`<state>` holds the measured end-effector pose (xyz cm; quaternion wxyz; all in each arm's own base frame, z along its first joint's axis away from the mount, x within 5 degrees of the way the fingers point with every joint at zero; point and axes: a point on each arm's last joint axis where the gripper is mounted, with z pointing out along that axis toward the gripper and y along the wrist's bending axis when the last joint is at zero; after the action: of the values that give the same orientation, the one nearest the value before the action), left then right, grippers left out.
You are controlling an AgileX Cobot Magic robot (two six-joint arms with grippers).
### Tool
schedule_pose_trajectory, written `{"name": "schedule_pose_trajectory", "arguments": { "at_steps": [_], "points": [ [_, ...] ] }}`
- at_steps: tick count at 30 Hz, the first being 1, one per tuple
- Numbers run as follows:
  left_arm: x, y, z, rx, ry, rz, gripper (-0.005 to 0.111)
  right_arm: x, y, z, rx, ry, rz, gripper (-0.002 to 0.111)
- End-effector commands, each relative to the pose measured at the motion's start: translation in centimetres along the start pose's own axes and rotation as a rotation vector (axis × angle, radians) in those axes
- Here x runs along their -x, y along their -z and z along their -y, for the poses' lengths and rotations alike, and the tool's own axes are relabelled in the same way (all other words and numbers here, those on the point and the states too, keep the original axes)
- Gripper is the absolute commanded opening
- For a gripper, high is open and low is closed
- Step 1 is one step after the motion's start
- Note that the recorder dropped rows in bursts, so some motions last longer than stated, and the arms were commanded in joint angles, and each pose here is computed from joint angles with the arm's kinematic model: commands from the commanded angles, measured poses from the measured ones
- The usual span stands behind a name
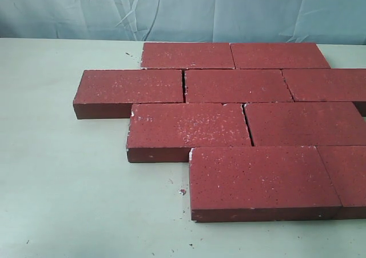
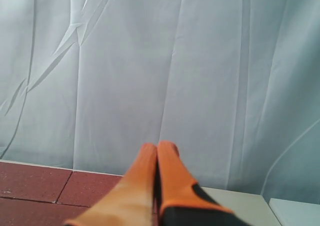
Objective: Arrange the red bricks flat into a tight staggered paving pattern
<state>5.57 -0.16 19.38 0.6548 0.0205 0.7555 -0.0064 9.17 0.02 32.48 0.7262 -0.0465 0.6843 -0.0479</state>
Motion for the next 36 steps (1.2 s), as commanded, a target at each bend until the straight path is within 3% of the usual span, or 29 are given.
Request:
{"name": "schedule_pose_trajectory", "arguments": {
  "at_steps": [1, 10, 25, 28, 36],
  "points": [
    [-0.2, 0.0, 0.0, 0.0, 0.002, -0.001, 0.0, 0.0, 0.1, 0.0, -0.007, 0.005, 0.008, -0.001],
    [-0.1, 0.0, 0.0, -0.001, 0.002, 0.005, 0.0, -1.1, 0.8, 0.0, -0.004, 0.012, -0.091, -0.001],
    [-0.1, 0.0, 0.0, 0.0, -0.002, 0.005, 0.0, -9.3, 2.8, -1.2, 0.004, -0.054, -0.088, -0.001],
    [-0.1, 0.0, 0.0, 0.0, -0.002, 0.005, 0.0, -10.9, 3.2, -0.9, -0.073, -0.108, -0.113, -0.001],
    [-0.1, 0.0, 0.0, 0.0, -0.002, 0.005, 0.0, -12.4, 4.3, -1.2, -0.081, -0.111, -0.151, -0.001]
  ]
}}
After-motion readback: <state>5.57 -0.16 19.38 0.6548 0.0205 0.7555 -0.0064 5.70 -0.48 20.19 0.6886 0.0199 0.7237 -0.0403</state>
